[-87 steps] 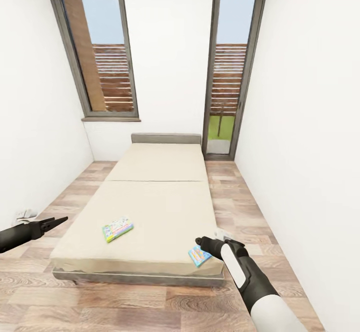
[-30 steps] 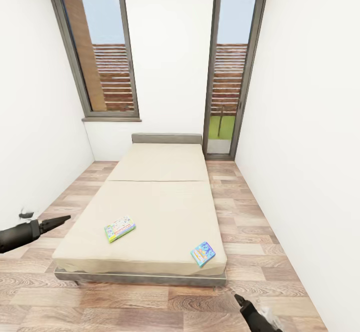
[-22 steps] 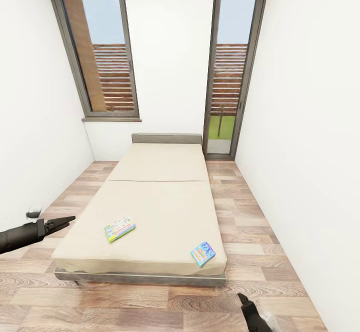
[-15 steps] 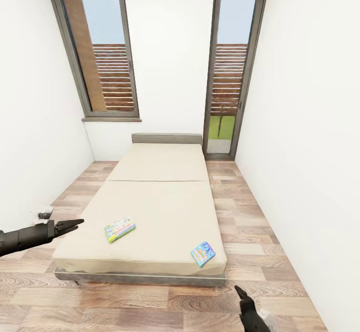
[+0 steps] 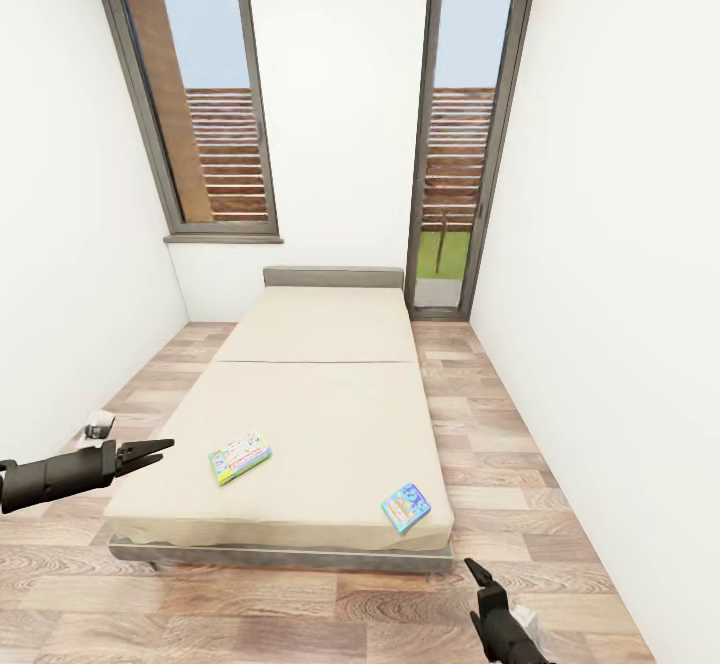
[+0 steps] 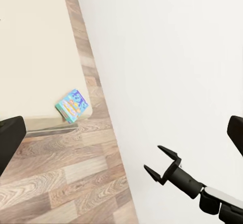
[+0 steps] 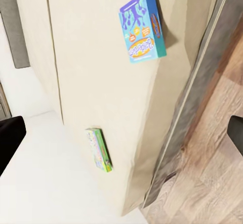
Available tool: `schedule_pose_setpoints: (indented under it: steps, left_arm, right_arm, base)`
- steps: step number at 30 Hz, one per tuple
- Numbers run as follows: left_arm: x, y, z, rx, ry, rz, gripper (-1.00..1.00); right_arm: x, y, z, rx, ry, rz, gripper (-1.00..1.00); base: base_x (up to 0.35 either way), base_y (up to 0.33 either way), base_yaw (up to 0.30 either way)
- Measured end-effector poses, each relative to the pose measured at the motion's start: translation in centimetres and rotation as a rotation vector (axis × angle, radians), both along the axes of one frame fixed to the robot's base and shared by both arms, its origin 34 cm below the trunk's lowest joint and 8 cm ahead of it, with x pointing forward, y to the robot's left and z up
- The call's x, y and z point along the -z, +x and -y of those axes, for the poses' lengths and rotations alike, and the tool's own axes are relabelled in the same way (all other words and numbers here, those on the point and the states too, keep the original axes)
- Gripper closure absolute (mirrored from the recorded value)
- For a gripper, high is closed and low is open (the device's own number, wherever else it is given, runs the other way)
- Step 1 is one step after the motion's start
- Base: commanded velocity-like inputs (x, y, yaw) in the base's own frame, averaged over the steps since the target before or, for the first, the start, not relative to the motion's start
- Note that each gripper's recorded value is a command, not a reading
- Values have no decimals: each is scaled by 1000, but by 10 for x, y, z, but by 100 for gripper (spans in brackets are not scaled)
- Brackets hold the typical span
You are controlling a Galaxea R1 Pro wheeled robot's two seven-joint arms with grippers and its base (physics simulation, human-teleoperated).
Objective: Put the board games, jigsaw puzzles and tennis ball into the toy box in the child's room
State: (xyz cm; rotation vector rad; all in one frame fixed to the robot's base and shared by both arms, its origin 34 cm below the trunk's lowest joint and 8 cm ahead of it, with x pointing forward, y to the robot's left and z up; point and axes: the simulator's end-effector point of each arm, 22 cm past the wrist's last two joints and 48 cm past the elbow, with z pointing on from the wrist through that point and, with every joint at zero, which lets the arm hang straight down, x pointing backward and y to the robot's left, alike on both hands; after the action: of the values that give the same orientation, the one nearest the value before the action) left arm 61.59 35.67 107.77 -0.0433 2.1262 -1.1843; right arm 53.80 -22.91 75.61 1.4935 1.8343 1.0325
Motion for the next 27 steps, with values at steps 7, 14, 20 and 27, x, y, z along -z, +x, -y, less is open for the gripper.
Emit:
schedule_pose_setpoints:
  steps: [7,14,20,27]
  left_arm:
    - [5,3,-1,-2,3,-3,-100]
    - [11,6,0,0,7,-4,-100]
    - [15,8,-1,-1,4,-1,-100]
    - [21,10,-1,-1,6,-1,-100]
  right_arm:
    - [1,9,-1,-7,3,8,-100]
    - [2,17,-2,-11,3,24,-100]
    - [5,19,-8,-12,10,27,-100]
    - [10,22,-11,-11,11,30,-100]
  base:
    - [0,0,0]
    - [0,0,0]
    - [0,0,0]
    - [0,0,0]
